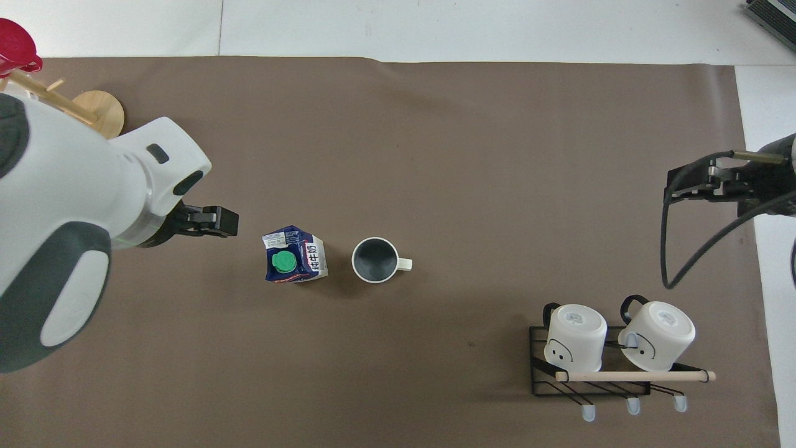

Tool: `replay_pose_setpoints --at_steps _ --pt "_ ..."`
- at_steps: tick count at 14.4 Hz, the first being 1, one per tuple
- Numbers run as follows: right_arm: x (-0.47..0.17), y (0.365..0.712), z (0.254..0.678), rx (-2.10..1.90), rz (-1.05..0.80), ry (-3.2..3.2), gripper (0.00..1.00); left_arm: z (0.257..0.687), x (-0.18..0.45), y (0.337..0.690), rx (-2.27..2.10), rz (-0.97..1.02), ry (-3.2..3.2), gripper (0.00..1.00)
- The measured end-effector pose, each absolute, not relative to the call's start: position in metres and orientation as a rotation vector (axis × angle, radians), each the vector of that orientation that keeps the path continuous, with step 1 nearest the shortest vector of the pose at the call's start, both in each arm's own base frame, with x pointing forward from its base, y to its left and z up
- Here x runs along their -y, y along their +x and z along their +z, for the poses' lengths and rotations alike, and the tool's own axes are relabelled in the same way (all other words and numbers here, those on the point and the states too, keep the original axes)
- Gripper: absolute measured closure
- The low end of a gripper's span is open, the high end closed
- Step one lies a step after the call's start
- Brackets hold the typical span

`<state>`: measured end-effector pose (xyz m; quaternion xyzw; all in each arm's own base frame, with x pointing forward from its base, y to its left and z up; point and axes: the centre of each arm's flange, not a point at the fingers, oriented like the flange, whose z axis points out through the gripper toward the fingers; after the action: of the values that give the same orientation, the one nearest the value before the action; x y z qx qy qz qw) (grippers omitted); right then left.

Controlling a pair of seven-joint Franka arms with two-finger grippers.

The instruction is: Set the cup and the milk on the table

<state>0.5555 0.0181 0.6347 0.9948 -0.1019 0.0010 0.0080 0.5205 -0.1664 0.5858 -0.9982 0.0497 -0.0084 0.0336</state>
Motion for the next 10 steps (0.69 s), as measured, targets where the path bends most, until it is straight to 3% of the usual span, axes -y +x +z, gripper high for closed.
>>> replay_pose_setpoints --at_steps 6,10 --pt "-0.017 0.553 0.642 0.321 0.014 3.109 0.0 0.606 0.085 0.524 -0.086 0.002 -3.071 0.0" --pt "-0.017 0.551 0.648 0.294 0.031 3.112 0.0 0.611 0.07 0.522 -0.091 0.007 -3.073 0.0"
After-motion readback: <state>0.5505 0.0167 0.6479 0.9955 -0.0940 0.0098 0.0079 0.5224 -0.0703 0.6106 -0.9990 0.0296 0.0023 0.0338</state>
